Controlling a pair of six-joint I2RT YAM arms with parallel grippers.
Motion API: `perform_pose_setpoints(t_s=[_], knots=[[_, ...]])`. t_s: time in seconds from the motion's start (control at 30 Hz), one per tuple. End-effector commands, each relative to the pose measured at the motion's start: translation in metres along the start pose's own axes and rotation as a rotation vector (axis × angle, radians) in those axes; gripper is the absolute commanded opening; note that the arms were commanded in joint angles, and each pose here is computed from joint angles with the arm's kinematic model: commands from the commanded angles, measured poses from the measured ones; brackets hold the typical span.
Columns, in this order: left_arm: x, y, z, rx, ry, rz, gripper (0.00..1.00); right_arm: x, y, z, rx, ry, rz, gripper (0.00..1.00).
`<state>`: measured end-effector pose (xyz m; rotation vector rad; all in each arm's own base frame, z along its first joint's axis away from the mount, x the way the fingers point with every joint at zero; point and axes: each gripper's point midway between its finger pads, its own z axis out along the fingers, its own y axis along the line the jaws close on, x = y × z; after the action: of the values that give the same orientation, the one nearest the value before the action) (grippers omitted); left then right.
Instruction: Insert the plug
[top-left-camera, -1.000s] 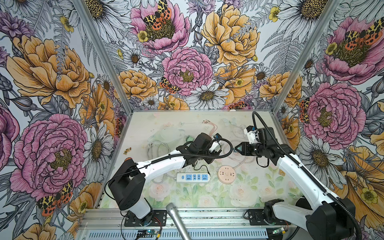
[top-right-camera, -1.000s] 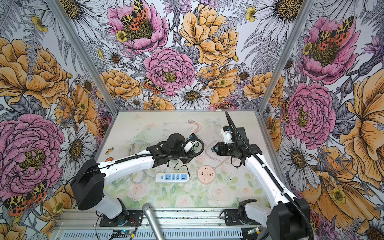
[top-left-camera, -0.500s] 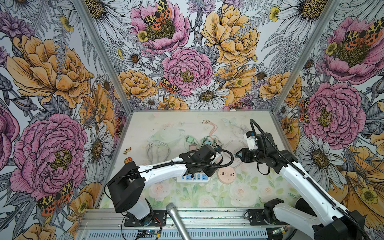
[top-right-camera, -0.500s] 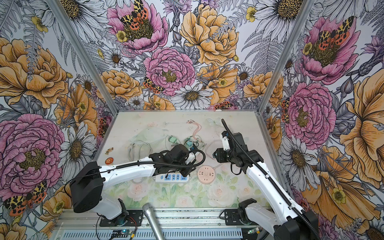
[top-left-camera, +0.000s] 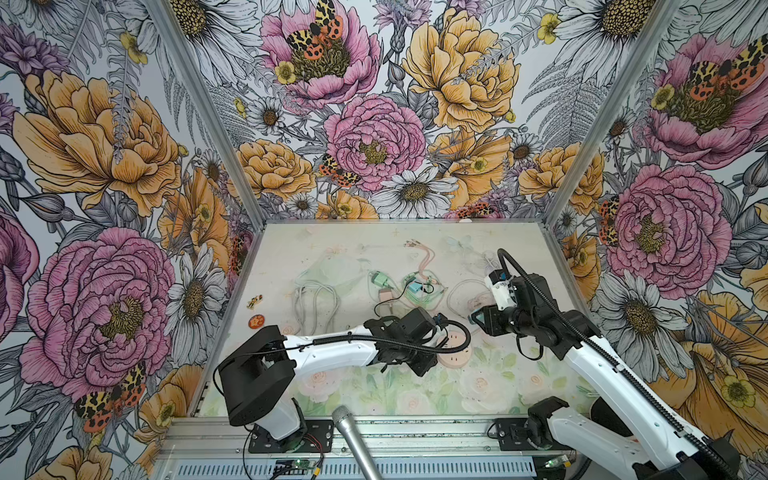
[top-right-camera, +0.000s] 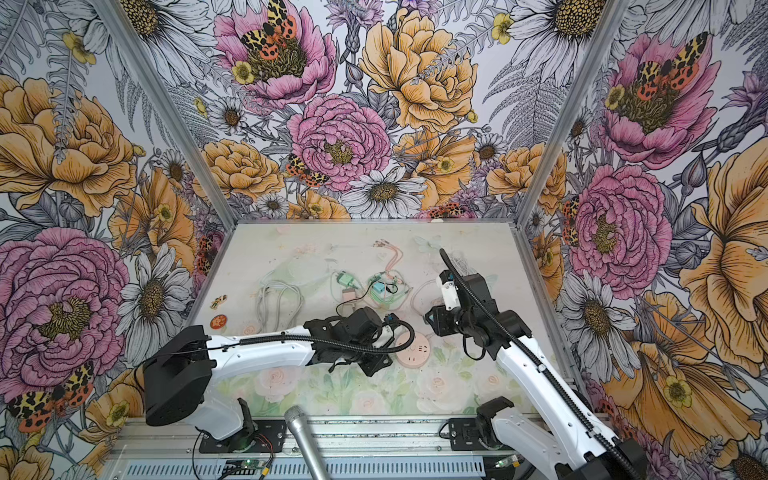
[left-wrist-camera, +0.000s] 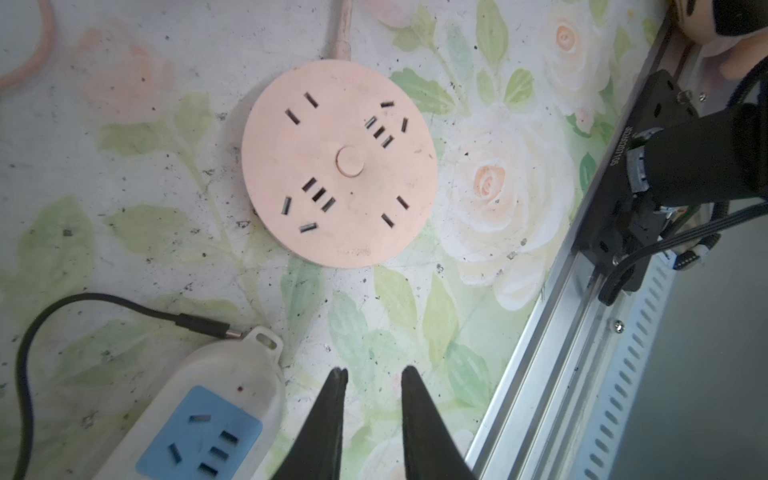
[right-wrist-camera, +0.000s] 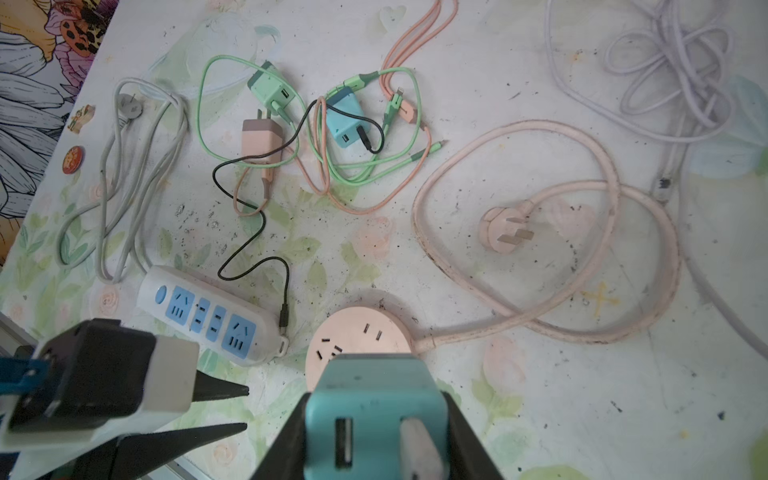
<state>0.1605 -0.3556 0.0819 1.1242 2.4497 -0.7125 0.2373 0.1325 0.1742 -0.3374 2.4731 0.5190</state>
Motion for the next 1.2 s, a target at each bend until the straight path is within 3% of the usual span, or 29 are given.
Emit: perform_pose_setpoints(t_s=[0.0, 0.1, 0.27, 0.57, 0.73, 1.17], knots=[[0.005, 0.003, 0.002, 0.003, 0.011, -0.022, 0.26, -0.012, 0.011, -0.005, -0.045, -0.056, -0.130, 0.00], [0.001, 0.002, 0.002, 0.037, -0.010, -0.022, 0.26, -0.021, 0.011, -0.010, -0.020, -0.082, -0.222, 0.00], [-0.004, 0.007, 0.007, 0.078, -0.028, -0.050, 0.26, -0.025, 0.030, -0.007, -0.110, -0.071, -0.222, 0.00], [0.001, -0.013, 0.028, 0.170, 0.031, -0.038, 0.23, -0.014, 0.023, 0.003, -0.021, -0.047, -0.174, 0.00], [-0.003, -0.020, 0.039, 0.181, 0.031, -0.089, 0.23, -0.016, 0.014, -0.002, 0.035, -0.079, -0.183, 0.00], [-0.019, -0.028, 0.071, 0.217, -0.007, -0.180, 0.24, -0.016, 0.014, 0.011, 0.008, -0.075, -0.217, 0.00]])
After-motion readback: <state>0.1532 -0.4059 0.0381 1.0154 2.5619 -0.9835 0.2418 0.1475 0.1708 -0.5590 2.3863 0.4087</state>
